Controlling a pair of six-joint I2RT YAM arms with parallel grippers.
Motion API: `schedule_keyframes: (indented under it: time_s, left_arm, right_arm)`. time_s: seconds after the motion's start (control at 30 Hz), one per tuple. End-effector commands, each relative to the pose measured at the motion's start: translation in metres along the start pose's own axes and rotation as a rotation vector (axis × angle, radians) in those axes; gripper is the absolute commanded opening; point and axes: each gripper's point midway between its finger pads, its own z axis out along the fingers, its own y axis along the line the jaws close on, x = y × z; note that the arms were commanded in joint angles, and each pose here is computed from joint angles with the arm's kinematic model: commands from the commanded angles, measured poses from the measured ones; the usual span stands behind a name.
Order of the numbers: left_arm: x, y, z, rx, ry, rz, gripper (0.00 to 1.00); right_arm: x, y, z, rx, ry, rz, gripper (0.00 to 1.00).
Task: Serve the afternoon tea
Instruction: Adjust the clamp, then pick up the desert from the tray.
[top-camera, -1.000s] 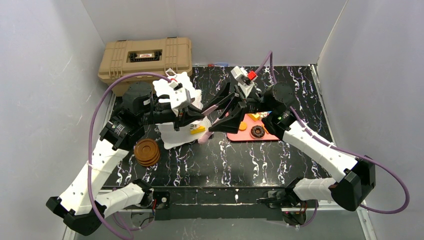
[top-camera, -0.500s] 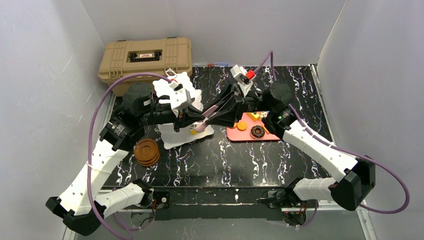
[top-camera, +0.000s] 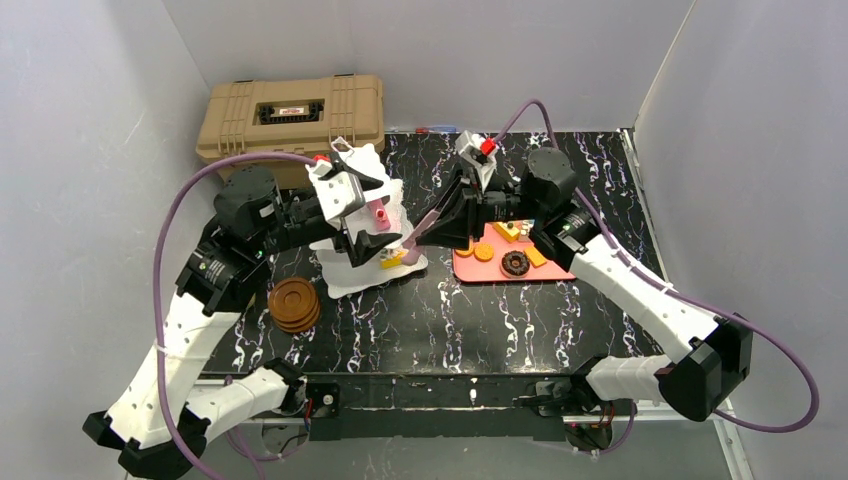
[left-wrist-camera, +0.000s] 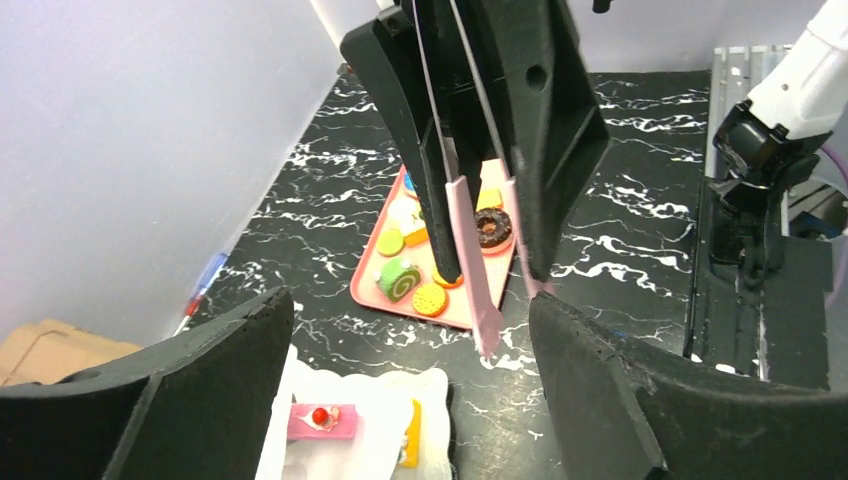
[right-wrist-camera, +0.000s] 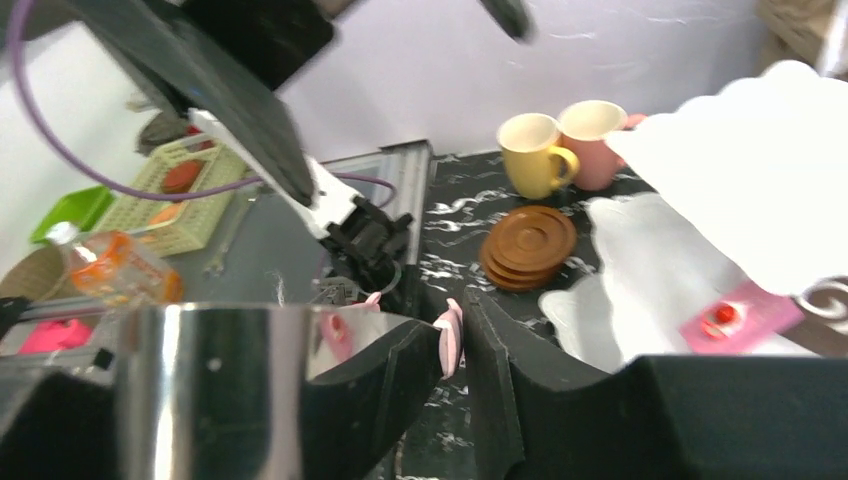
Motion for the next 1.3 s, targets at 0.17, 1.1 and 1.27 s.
schedule_keyframes:
  time_s: [0.17, 1.1, 1.27]
  left_arm:
    - [-0.003, 0.017, -0.024, -0.142, 0.064, -0.053, 0.93]
    - [-0.012, 0.044, -0.033, -0.252, 0.087, -0.202, 0.95]
    - [-0.014, 0.046, -0.034, -0.261, 0.083, -0.196, 0.96]
  right_arm:
    - [0.033, -0.112, -0.042, 0.477, 0.077, -0.014, 0.53]
    - [0.124, -0.277, -0.137, 0.956, 0.239, -0.098, 0.61]
    - [0.13, -0.284, -0.143, 0.956, 0.242, -0.098, 0.63]
